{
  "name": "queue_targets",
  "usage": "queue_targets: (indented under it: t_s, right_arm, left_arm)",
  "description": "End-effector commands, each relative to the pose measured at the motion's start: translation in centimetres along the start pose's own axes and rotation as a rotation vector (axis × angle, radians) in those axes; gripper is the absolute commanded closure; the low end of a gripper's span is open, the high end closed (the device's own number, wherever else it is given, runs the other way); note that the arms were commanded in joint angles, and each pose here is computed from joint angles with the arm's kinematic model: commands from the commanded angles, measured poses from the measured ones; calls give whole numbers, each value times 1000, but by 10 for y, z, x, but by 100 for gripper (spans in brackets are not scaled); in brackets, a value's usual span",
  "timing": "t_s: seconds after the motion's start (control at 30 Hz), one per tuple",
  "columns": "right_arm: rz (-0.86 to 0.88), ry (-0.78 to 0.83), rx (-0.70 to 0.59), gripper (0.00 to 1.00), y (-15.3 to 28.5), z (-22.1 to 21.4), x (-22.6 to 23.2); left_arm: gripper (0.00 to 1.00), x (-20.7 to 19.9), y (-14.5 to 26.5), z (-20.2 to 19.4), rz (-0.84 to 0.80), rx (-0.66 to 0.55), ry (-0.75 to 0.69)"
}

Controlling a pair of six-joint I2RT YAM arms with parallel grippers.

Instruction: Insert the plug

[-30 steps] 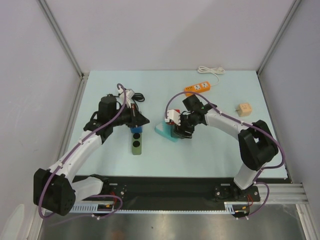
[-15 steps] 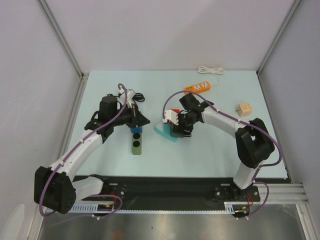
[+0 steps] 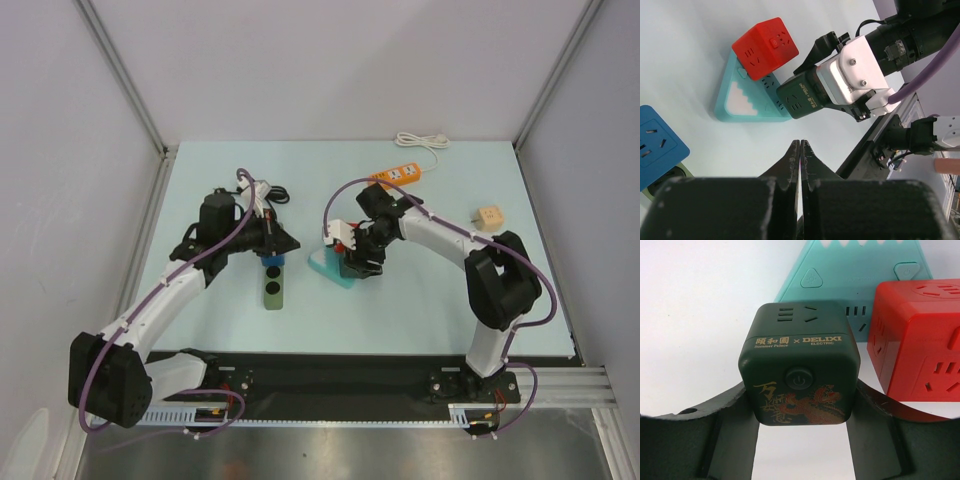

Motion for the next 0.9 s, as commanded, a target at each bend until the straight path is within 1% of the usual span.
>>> queue_targets:
  t_s: [0.0,0.37,0.6,0.87]
  right_arm:
    - [86,0,7,100,-7,2,15]
    - [108,18,-20,100,1,13,15]
    - [130,16,-20,100,-2,13,20]
    - [89,-30,75,100,-26,5,25]
  left_arm:
    - [97,-4,3,5,-19,-26,-17]
    - [96,-4,3,7,-21,-25,-16]
    - [96,-4,3,6,-23,-26,-17]
    - [95,-3,3,5,-19,-27,-16]
Point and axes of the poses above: each gripper's point midway between its finger pads, its own y axis back along the fingers, its own x axis along the line the jaws close on, z = x × y, the point moved 4 cm from there along y, back along the fingers, and after that the axes turned 7 degrees about y, right-handed, at the moved point
